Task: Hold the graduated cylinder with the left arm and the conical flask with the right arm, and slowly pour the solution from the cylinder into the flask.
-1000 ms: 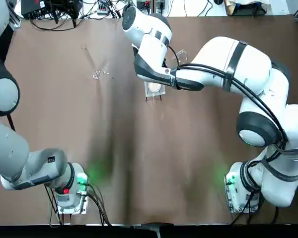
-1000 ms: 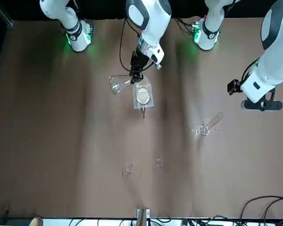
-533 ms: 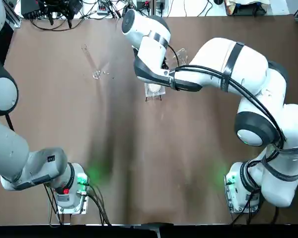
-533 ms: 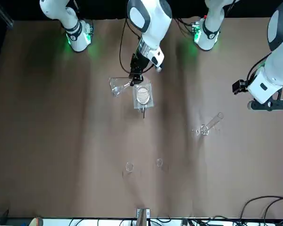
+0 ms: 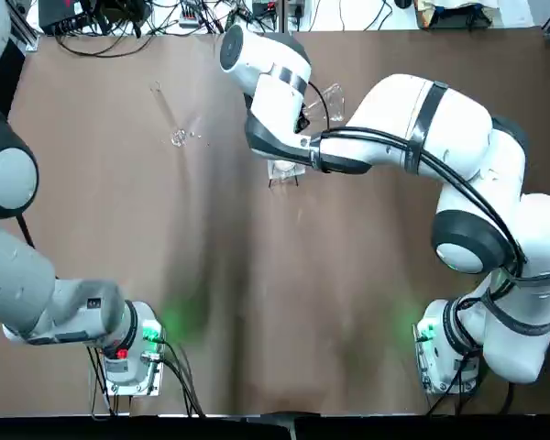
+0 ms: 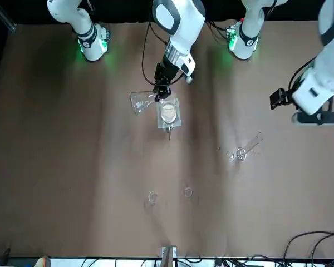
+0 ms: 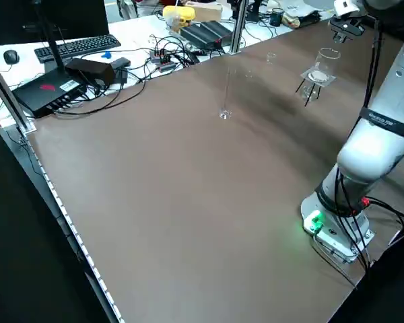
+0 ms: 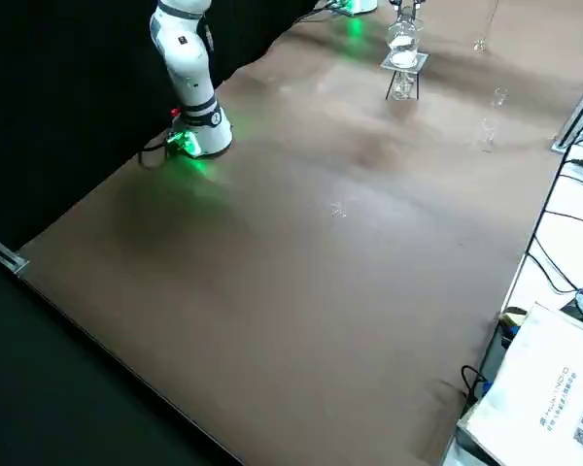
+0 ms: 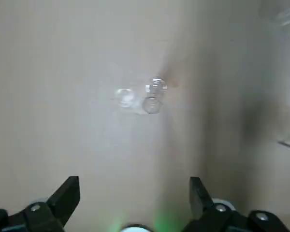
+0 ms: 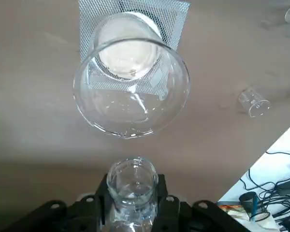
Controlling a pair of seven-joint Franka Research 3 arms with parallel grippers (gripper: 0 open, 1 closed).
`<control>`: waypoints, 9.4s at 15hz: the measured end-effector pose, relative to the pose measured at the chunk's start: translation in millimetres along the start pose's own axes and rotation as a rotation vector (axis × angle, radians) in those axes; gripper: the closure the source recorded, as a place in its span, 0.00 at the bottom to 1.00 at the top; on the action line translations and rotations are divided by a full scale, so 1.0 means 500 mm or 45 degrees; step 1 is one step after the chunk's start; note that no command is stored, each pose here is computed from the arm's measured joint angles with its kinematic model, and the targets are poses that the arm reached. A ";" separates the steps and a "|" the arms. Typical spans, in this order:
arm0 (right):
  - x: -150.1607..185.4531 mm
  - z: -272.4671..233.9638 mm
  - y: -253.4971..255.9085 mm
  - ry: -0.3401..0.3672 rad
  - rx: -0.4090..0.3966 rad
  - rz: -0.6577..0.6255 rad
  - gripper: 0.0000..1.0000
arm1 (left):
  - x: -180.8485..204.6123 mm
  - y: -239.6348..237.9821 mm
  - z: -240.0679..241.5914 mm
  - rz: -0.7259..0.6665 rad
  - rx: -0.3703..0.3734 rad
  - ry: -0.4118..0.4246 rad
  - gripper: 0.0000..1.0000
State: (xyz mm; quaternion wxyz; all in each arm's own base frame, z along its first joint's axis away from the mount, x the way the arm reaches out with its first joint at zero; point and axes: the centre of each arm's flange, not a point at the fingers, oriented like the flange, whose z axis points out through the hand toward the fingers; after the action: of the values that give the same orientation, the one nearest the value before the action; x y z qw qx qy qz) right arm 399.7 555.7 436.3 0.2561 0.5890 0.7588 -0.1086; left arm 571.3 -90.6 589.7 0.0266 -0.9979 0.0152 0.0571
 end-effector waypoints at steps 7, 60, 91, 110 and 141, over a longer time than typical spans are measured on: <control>0.020 0.006 -0.010 -0.049 -0.027 -0.024 0.61 | -0.056 -0.093 -0.065 -0.098 -0.162 0.046 0.00; 0.098 0.017 -0.063 -0.240 -0.131 -0.156 0.61 | -0.035 -0.074 -0.036 0.025 -0.103 0.066 0.00; -0.310 -0.057 0.116 0.295 0.174 0.095 0.61 | -0.032 -0.097 -0.036 0.003 -0.081 0.076 0.00; -0.918 0.269 0.231 0.979 0.360 0.122 0.61 | -0.035 -0.054 -0.039 0.048 -0.073 0.080 0.00; -1.106 1.049 -0.117 1.952 0.184 0.162 0.61 | -0.023 -0.037 -0.043 0.054 -0.085 0.149 0.00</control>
State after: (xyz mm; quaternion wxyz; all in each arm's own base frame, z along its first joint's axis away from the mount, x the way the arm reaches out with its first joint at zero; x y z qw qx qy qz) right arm 577.5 -169.1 270.8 -0.3742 0.5575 0.6797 0.2953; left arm 563.1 -73.2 613.3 -0.0090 -0.9993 0.0361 -0.0005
